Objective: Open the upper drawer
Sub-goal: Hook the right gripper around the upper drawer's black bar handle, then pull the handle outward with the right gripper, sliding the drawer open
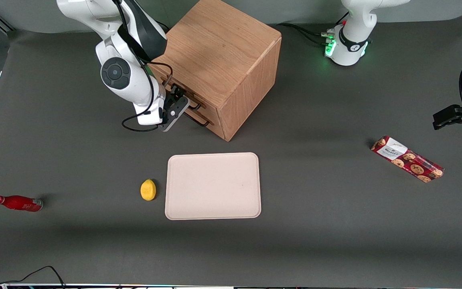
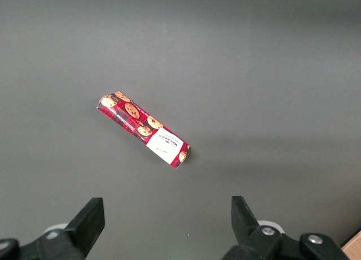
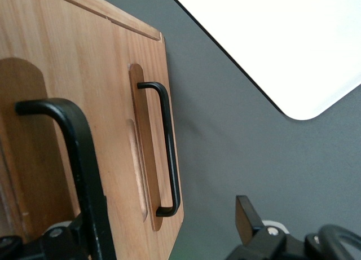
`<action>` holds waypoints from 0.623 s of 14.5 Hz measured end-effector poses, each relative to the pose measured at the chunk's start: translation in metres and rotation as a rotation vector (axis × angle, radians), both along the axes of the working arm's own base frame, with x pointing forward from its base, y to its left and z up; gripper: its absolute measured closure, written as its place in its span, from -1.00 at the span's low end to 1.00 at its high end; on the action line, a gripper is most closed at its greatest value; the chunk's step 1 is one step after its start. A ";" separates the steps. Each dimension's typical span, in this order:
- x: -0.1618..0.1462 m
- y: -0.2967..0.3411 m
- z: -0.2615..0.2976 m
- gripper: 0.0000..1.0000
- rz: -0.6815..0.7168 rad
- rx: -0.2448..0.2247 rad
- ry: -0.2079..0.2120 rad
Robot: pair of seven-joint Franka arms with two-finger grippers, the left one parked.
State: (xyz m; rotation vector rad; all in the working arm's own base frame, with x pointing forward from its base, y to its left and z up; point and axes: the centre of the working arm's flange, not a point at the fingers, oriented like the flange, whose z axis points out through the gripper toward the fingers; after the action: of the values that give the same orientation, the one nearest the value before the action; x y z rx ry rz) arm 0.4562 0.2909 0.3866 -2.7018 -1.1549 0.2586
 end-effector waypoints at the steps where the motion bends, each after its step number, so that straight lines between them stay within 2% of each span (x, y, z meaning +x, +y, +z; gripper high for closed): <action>1: 0.000 0.000 0.000 -1.00 -0.001 0.001 -0.003; 9: 0.003 -0.002 -0.007 -1.00 -0.008 0.007 -0.008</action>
State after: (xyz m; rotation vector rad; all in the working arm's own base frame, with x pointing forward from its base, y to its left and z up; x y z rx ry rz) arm 0.4589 0.2887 0.3794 -2.7034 -1.1454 0.2427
